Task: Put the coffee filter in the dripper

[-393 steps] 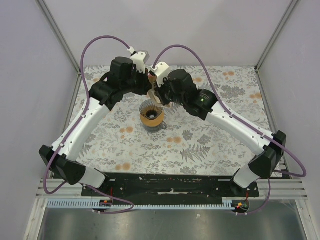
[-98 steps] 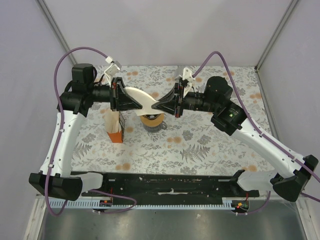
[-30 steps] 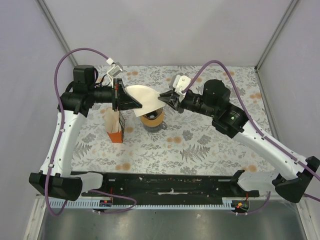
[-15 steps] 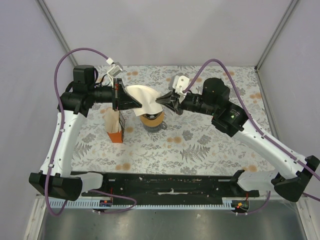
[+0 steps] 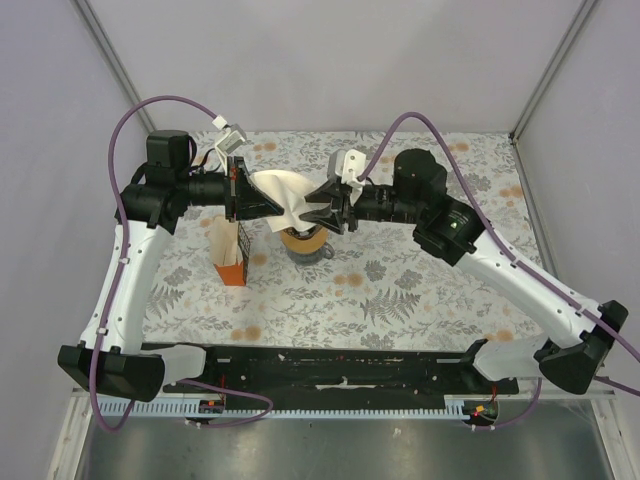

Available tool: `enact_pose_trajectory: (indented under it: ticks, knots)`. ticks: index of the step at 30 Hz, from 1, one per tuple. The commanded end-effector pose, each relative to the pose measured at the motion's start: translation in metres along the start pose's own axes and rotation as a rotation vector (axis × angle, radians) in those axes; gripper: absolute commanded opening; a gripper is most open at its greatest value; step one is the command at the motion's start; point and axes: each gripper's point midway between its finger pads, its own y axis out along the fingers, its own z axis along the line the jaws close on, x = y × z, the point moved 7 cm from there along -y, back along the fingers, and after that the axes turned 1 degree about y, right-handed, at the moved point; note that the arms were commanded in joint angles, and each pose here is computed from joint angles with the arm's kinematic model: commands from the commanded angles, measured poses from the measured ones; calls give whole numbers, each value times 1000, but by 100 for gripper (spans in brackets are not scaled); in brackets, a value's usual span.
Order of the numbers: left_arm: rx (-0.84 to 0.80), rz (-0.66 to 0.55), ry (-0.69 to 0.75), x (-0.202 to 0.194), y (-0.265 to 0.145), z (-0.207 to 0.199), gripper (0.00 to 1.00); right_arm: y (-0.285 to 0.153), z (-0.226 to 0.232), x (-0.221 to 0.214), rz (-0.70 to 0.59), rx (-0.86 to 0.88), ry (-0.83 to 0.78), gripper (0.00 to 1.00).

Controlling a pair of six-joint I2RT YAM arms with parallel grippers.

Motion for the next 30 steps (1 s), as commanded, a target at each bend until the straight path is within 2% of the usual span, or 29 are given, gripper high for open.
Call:
enact_pose_trajectory:
  ticks: [1, 4, 6, 14, 23, 26, 30]
  knots:
    - [1, -7, 61, 3, -1, -4, 2, 3, -4, 21, -60, 10, -5, 46]
    - [1, -8, 62, 2, -2, -5, 2, 6, -5, 21, -64, 16, 6, 47]
    - [4, -6, 60, 2, -1, -3, 2, 8, -3, 22, -71, 35, 12, 43]
    - [57, 3, 60, 1, 0, 5, 2, 11, 1, 26, -78, 97, 43, 1]
    - [139, 52, 58, -8, -2, 20, 2, -2, -24, 13, -22, -64, 127, 0]
    - [171, 73, 46, -12, -4, 24, 2, 8, -23, 8, -30, -24, 170, 0]
    - [302, 114, 68, -14, -14, 33, 2, 30, -26, 6, -64, 61, 237, 0]
